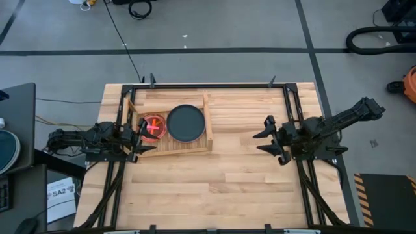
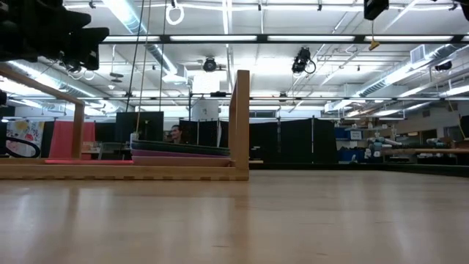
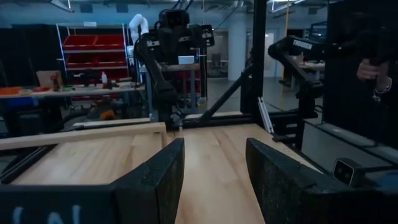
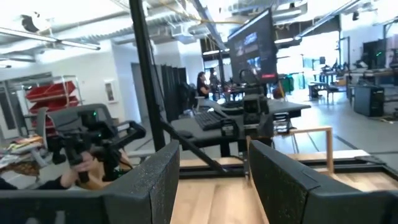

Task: Place and stack plates onto a shelf
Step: Return to Home Position

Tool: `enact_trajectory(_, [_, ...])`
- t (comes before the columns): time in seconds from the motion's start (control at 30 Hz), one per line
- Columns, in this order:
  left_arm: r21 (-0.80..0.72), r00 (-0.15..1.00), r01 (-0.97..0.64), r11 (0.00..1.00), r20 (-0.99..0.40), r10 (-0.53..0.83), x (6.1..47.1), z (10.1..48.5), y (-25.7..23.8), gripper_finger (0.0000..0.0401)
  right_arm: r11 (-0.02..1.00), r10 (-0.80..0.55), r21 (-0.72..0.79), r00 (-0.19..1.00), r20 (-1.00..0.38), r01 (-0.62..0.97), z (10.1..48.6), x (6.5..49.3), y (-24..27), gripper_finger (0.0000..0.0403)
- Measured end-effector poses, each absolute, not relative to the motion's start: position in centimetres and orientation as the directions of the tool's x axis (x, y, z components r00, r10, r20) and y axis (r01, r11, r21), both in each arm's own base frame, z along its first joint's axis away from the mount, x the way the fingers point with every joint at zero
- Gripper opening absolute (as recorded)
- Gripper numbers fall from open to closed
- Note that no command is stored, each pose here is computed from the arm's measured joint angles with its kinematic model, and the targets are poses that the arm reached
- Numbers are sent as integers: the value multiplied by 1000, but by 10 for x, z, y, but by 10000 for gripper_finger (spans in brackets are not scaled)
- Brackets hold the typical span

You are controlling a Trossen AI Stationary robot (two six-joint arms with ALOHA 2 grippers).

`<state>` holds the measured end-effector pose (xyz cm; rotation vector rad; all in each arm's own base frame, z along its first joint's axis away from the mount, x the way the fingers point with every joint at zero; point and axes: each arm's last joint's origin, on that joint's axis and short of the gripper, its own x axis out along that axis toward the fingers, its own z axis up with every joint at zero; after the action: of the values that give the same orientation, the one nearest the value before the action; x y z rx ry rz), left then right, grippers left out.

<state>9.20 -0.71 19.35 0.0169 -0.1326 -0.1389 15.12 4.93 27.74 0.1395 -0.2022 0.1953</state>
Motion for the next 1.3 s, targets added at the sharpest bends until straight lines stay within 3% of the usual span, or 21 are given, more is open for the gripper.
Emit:
enact_trajectory(0.33, [72, 986, 94, 993, 133, -102, 92, 193, -6, 176, 986, 90, 120, 978, 191, -114, 282, 108, 27, 199])
enact_trajectory(0.6, [77, 988, 76, 994, 131, -86, 92, 193, -6, 176, 995, -16, 102, 996, 90, 7, 269, 81, 15, 199])
enact_trajectory(1.3, [77, 989, 73, 994, 123, -82, 93, 192, -6, 176, 990, -94, 112, 993, 73, 86, 219, 79, 10, 199])
